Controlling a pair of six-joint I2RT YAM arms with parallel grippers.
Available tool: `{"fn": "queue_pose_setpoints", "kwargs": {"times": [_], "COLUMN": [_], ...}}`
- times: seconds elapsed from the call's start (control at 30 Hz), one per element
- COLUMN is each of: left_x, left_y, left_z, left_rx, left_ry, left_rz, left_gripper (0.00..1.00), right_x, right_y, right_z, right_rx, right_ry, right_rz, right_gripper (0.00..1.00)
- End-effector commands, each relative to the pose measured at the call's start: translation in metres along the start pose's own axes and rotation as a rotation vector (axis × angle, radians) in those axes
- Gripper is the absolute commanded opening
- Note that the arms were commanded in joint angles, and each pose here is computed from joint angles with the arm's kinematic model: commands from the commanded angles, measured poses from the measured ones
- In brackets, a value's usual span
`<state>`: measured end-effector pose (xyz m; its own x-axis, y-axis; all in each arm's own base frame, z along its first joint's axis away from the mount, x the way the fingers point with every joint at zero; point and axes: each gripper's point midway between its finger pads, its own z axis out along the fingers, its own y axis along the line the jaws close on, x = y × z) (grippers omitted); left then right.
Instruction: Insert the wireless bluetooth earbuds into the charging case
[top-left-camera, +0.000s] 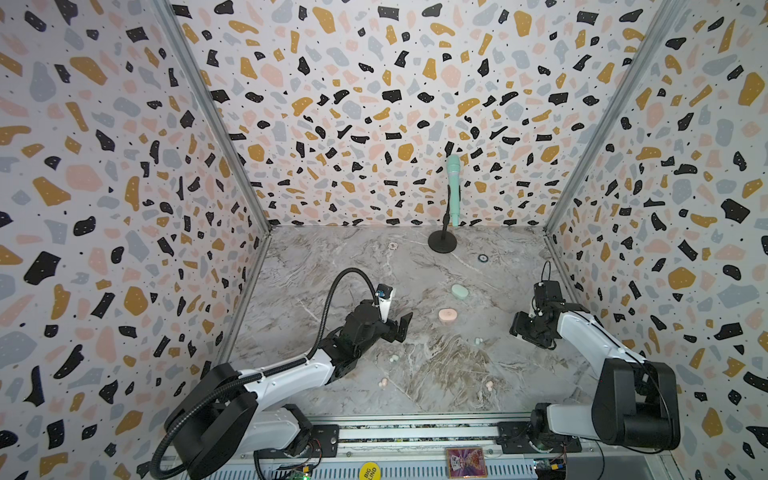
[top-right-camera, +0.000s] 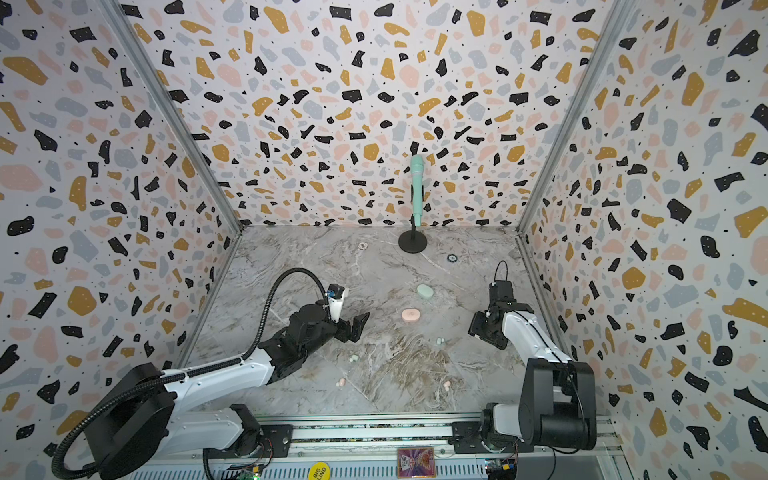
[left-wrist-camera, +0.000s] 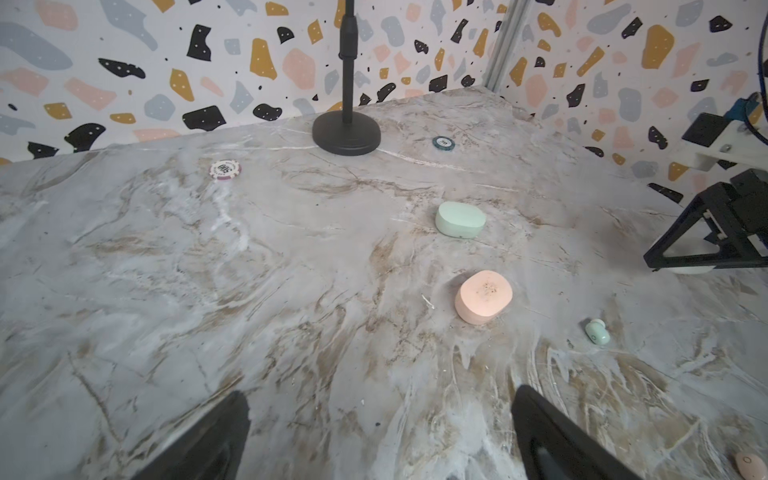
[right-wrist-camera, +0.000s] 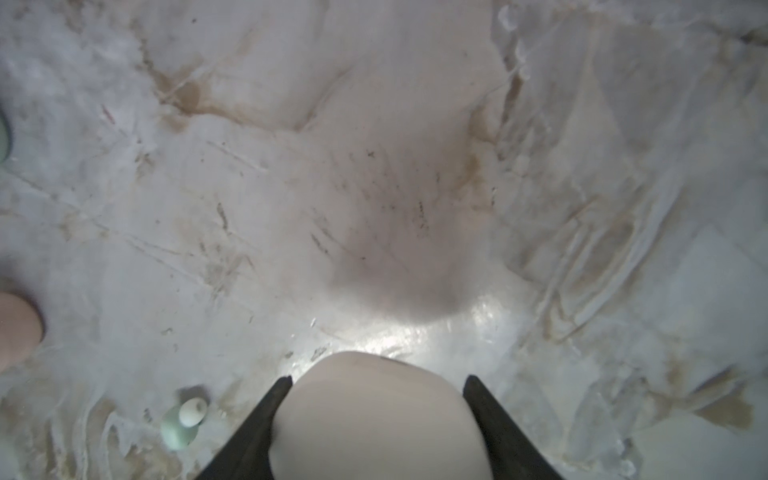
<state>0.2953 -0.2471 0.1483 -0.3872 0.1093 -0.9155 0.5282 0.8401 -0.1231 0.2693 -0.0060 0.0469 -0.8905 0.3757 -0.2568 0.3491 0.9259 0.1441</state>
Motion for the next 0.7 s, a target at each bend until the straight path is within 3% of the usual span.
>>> {"fn": "queue_pose_setpoints", "kwargs": {"times": [0.0, 0.3, 0.47, 0.67], "left_x": [-0.002, 0.005, 0.006, 0.007], "left_y": [0.009, 0.011, 0.016, 0.021], "left_z": [-0.001, 0.006, 0.008, 0.007], "left_rx": [-0.04, -0.046, -0.067, -0.078], "left_ry": [-0.018, 0.009, 0.023, 0.023], "left_rz": [-0.035, -0.06, -0.076, -0.104], "left_gripper": [1.0, 1.0, 1.0, 1.0], "right_x": [-0.01, 0.001, 0.005, -0.01], "right_y": [-0.011, -0.022, -0.019, -0.003], "right_z": [0.009, 0.026, 0.028, -0.004], "right_rx": [0.054, 0.11, 0.114, 0.095], "right_ry": [-0.023, 0.041, 0.081, 0.018], "right_rz": [-0.012, 0.008, -0.002, -0.04], "right_gripper": [0.44, 0.49, 0.62, 0.77]}}
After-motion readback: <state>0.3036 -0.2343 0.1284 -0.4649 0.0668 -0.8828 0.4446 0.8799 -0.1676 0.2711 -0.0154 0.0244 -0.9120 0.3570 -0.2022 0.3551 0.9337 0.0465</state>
